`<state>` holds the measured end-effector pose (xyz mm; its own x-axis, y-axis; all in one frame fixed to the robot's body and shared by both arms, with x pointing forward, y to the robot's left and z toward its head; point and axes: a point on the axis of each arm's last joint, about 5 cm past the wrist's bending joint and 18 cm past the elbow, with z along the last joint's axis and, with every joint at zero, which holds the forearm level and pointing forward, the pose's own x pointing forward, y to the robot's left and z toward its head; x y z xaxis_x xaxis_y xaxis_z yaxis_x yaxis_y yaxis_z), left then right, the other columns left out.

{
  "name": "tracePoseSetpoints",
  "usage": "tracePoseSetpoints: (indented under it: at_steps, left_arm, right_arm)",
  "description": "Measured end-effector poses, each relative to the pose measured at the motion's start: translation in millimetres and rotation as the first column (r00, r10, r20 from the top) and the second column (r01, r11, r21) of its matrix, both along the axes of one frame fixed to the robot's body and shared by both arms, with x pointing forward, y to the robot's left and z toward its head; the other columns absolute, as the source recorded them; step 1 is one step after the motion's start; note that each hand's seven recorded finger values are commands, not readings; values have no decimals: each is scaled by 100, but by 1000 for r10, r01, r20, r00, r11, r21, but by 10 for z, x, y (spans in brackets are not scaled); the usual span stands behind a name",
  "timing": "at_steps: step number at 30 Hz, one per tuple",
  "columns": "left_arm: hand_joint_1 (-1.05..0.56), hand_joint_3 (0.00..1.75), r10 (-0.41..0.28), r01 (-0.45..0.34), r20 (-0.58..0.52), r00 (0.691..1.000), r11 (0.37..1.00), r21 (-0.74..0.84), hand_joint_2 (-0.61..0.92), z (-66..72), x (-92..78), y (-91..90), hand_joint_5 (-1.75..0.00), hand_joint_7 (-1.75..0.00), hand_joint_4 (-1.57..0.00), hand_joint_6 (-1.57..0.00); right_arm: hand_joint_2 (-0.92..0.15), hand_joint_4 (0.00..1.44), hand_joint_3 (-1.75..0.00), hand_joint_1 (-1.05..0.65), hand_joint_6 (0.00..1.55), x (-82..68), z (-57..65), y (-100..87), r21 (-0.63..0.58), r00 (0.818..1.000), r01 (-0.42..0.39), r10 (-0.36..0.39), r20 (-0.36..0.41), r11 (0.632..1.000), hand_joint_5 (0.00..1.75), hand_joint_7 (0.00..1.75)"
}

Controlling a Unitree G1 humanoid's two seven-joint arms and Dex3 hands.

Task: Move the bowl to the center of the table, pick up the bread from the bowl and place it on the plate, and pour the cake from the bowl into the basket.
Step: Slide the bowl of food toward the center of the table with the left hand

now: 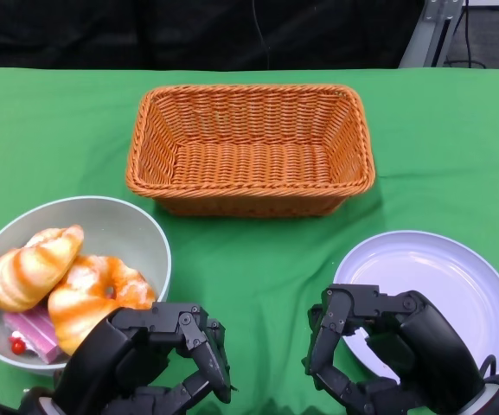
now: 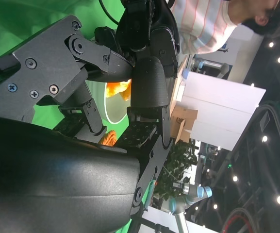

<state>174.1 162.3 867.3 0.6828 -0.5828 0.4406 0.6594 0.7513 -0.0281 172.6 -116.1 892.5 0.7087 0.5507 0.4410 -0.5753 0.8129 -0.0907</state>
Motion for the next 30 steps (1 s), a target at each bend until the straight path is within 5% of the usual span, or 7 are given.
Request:
tracePoseSetpoints:
  at_steps: [25,28,30]
  left_arm:
    - [-7,76,6,-6,5,1000,1000,3,68,7,1,10,-148,-114,-76,-84]
    - [-17,49,10,-10,12,1000,1000,4,77,19,3,18,-139,-102,-79,-87]
    - [-35,24,20,-21,35,999,1000,7,89,43,20,36,-122,-79,-81,-92]
  right_arm:
    - [-46,89,-105,-21,83,2,-12,2,2,1000,0,0,-9,1000,163,141]
    - [-45,89,-107,-23,83,4,-12,-1,1,1000,3,-3,-8,1000,163,141]
    - [-45,89,-107,-24,83,8,-9,-6,1,1000,6,-6,-7,1000,163,141]
